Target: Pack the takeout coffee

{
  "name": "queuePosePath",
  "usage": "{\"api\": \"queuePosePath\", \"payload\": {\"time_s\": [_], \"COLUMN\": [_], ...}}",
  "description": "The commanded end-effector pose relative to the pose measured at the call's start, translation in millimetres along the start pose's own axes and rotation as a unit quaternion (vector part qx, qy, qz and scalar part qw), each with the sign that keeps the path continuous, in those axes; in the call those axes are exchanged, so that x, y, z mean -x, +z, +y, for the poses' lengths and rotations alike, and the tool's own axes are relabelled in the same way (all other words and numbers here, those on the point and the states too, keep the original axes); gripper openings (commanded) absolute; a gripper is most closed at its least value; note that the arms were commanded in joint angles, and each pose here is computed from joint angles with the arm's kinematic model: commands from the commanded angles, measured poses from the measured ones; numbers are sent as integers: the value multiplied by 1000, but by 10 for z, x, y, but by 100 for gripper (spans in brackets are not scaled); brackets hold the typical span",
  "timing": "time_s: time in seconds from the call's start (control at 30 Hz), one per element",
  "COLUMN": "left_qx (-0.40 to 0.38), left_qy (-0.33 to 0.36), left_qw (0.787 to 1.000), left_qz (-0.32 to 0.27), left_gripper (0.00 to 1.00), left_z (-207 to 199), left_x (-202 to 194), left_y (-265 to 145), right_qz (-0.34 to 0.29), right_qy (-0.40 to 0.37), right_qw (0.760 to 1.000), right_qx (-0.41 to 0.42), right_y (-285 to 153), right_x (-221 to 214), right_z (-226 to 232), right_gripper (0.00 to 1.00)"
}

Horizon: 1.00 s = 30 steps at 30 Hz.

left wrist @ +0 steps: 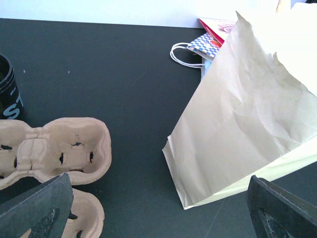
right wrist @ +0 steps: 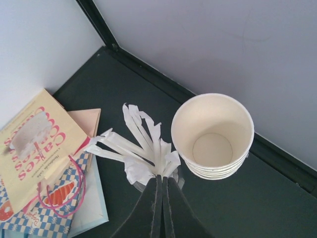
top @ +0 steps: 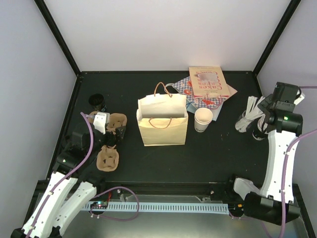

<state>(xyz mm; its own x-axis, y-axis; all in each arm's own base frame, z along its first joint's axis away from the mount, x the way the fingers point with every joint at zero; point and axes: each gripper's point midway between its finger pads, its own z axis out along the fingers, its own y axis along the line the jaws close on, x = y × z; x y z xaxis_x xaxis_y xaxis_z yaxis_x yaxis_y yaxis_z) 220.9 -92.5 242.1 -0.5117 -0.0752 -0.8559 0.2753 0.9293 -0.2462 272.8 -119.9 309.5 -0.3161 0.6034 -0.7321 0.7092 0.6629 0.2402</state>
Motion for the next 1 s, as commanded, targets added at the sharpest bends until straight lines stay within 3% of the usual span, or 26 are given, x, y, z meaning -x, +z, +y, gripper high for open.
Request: {"api": "queuePosePath", "payload": {"time_s": [0.0, 0.37, 0.6, 0.8, 0.97], "left_qx": [-6, -6, -6, -6, -6], "left_qy": [6, 6, 6, 6, 6], "left_qw": [1000, 1000, 1000, 1000, 1000], "left_qz": [-12, -13, -11, -11, -11], "left_gripper": [98, 98, 98, 98, 98], "left_z": [-19, -20, -19, -20, -20], "left_x": [59, 61, 58, 57, 57], "left_y": [7, 5, 12, 10, 11], "right_qz": [-17, -45, -108, -126, -83], "right_qy": [-6, -1, 6, -17, -40], "right_qw": [1000, 998, 989, 962, 916], "right_qx": [10, 38, 104, 242, 391], "right_y": [-233, -565, -1181, -1595, -1857], "right_x": [108, 301, 658, 702, 580], "right_z": [-21, 31, 164, 551, 1041], "right_gripper": [1, 1, 1, 1, 1]}}
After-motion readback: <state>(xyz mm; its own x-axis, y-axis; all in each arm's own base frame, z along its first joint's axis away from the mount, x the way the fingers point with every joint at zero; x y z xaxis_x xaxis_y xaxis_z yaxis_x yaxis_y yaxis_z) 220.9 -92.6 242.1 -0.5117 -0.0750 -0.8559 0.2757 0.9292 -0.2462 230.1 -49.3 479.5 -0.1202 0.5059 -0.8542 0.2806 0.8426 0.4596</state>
